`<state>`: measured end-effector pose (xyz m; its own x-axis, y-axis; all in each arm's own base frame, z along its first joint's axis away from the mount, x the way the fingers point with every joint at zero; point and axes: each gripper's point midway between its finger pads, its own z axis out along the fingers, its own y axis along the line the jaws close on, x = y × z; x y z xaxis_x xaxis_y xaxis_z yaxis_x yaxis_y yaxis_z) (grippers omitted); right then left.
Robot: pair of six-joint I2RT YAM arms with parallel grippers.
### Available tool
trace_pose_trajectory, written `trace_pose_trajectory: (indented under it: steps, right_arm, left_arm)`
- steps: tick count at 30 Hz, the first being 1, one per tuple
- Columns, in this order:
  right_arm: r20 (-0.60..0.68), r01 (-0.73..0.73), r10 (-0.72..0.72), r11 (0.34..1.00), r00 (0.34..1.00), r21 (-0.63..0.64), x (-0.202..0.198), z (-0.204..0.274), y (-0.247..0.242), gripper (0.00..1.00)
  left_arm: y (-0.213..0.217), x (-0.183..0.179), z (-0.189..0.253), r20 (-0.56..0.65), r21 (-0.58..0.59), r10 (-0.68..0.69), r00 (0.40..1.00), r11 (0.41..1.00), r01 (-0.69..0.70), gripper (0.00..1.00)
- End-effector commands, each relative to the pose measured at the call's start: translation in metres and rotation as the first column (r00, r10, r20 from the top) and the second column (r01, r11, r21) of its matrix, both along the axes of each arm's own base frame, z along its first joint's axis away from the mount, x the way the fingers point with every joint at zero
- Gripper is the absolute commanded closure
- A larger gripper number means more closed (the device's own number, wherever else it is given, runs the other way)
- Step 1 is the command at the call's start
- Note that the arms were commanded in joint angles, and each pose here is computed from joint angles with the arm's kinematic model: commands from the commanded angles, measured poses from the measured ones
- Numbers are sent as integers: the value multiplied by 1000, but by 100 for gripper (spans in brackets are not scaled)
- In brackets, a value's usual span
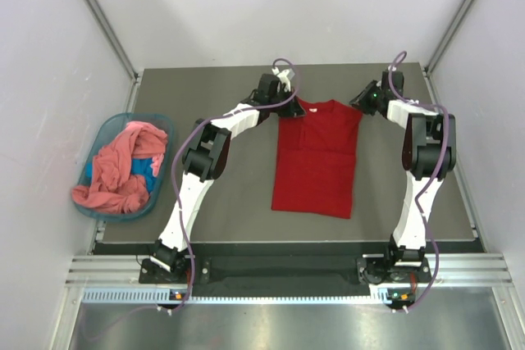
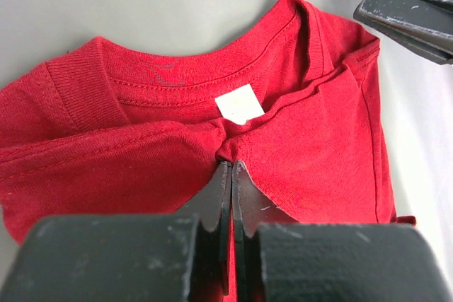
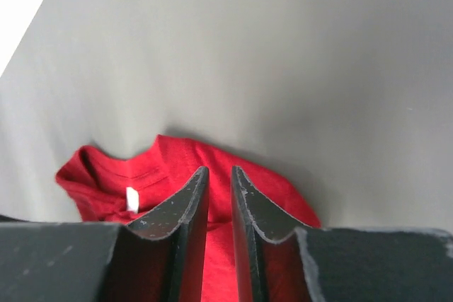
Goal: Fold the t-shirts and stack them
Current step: Fold the tshirt
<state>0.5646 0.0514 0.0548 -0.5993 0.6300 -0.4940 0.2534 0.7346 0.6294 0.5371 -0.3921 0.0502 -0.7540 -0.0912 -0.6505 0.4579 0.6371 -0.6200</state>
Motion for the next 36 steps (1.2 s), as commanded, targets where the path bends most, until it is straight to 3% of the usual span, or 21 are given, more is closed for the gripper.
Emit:
trace_pose_trajectory:
  steps: [1, 7, 20, 36]
  right_arm:
    - [54, 11, -7, 998, 999, -67, 9, 27, -5, 80]
    - [45, 26, -14, 964, 999, -266, 4, 45, -22, 75]
    - [-28, -59, 52, 884, 998, -464, -8, 39, 1, 72]
    - [-35, -134, 138, 824, 990, -550, -12, 38, 7, 71]
  left_arm:
    - [0, 11, 47, 88, -60, 9, 996, 998, -4, 100]
    - [-1, 11, 42, 68, -72, 13, 998, 997, -8, 100]
    - [0, 13, 42, 65, -86, 13, 998, 996, -7, 100]
    - [0, 13, 40, 58, -90, 11, 998, 996, -6, 100]
